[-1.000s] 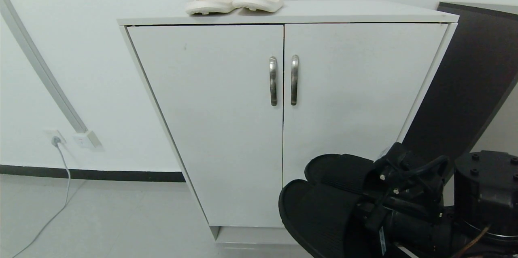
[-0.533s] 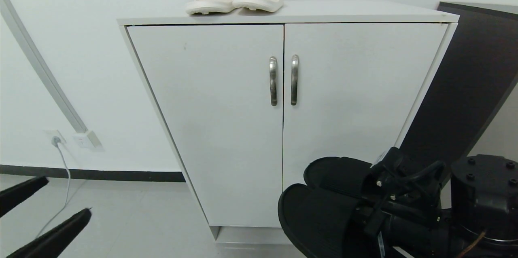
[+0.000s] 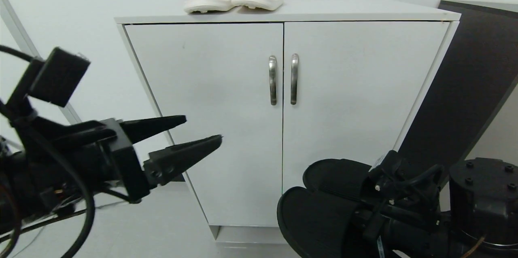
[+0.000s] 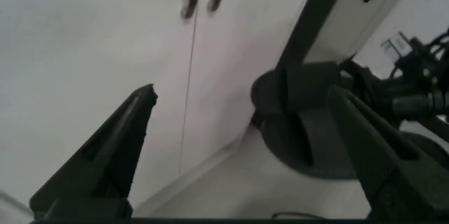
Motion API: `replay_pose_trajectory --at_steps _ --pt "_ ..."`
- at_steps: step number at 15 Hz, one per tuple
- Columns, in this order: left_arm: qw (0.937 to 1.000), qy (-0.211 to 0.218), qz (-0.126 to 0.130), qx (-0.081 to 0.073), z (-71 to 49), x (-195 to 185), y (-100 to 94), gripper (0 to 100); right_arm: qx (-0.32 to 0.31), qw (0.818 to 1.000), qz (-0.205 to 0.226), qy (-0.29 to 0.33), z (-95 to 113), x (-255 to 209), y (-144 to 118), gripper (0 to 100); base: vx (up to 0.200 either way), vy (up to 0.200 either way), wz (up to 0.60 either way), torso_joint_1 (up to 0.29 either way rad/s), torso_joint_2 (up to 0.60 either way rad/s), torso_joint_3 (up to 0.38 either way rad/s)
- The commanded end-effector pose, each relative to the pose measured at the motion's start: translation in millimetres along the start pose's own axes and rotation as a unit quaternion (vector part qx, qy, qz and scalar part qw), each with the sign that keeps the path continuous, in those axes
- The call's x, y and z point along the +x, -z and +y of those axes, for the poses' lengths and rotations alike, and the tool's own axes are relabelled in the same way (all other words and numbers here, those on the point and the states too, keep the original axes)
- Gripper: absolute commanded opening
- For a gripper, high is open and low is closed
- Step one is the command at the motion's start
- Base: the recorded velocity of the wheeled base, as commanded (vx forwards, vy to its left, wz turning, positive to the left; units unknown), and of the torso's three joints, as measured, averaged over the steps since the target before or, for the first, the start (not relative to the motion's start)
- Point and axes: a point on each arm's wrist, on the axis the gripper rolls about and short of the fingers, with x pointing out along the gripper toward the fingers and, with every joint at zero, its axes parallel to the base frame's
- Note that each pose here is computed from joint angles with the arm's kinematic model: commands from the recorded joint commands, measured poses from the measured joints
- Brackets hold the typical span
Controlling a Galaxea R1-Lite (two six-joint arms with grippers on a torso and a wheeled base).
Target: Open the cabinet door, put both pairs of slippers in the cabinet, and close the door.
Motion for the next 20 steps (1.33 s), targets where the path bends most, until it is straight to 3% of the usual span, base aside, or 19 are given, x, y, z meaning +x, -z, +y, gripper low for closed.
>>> replay_pose_trajectory --at_steps 1,3,5,9,12,13,15,20 --pt "0.9996 0.027 0.011 0.000 -7.6 60 5.3 100 0.000 1.000 0.000 0.000 0 0 0 0 0.000 0.000 0.00 0.000 0.00 0.000" --pt "0.9991 0.040 -0.010 0.004 -10.4 92 5.8 100 0.000 1.000 0.001 0.000 0 0 0 0 0.000 0.000 0.00 0.000 0.00 0.000" --pt "0.9989 0.045 -0.015 0.004 -11.8 105 4.0 100 0.000 1.000 0.001 0.000 0 0 0 0 0.000 0.000 0.00 0.000 0.00 0.000" --pt "0.9947 0.097 -0.023 -0.028 -16.6 146 -8.3 100 0.000 1.000 0.003 0.000 0 0 1 0 0.000 0.000 0.00 0.000 0.00 0.000" --pt "0.9848 0.161 -0.009 -0.066 -11.9 148 -18.3 100 0.000 1.000 0.003 0.000 0 0 2 0 0.000 0.000 0.00 0.000 0.00 0.000" --pt "0.9848 0.161 -0.009 -0.066 -11.9 148 -18.3 100 0.000 1.000 0.003 0.000 0 0 2 0 0.000 0.000 0.00 0.000 0.00 0.000" --pt "0.9751 0.195 -0.011 -0.105 -5.6 142 -28.3 100 0.000 1.000 0.004 0.001 0 1 2 0 0.000 0.000 0.00 0.000 0.00 0.000" --pt "0.9808 0.160 -0.015 -0.110 7.5 150 -30.7 100 -0.001 1.000 0.007 0.000 0 2 3 0 0.000 0.000 0.00 0.000 0.00 0.000"
